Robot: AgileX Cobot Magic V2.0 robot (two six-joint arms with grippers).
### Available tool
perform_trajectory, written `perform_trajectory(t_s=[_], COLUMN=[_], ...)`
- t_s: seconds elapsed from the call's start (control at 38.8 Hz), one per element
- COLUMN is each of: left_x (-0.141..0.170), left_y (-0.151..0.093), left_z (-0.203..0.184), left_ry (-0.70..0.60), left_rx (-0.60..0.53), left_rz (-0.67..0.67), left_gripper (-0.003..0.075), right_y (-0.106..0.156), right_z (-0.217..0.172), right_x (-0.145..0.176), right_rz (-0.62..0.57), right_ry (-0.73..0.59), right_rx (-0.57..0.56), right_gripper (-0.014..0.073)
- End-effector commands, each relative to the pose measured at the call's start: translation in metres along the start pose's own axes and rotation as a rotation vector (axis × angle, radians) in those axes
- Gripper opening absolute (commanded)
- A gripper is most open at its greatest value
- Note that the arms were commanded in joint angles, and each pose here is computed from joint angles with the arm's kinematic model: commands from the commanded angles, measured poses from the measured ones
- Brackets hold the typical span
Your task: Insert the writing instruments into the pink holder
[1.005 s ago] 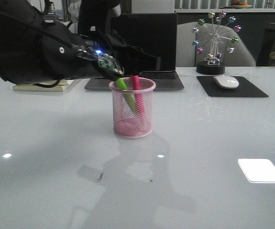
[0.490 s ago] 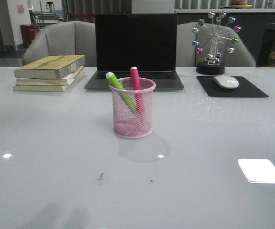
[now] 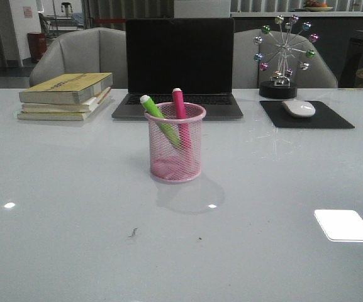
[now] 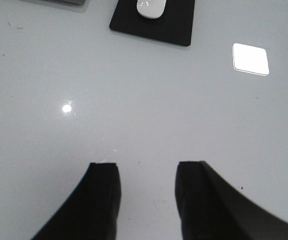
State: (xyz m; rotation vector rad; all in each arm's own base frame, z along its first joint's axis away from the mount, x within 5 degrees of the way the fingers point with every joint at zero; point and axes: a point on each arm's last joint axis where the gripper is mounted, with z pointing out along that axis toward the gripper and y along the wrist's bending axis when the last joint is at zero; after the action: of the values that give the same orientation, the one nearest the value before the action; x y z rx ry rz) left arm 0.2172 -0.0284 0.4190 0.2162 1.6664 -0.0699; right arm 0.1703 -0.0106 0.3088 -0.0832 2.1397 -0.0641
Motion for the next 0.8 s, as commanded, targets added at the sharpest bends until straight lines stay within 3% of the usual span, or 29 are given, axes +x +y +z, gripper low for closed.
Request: perform_trajectory(t_s=[0.0, 0.46, 0.77], left_x=[-0.010, 0.072, 0.085], left_y=[0.002, -0.009, -0.012], left_z=[-0.025, -0.082, -0.093], left_ry=[-0.111, -0.066, -0.071], left_rx=[-0.036, -0.042, -0.042], left_rz=[-0.003, -0.007, -0.006], left_gripper=[0.0259, 0.0260, 0.0260], right_y=[-0.004, -0.004, -0.004], right_z=[-0.008, -0.008, -0.008], right_x=[-0.015, -0.015, -0.015], right_rz=[-0.011, -0.011, -0.011], right_ry=[-0.105, -0.105, -0.105], right_rx=[0.034, 0.034, 0.034], right_gripper=[0.0395, 0.0395, 0.0395])
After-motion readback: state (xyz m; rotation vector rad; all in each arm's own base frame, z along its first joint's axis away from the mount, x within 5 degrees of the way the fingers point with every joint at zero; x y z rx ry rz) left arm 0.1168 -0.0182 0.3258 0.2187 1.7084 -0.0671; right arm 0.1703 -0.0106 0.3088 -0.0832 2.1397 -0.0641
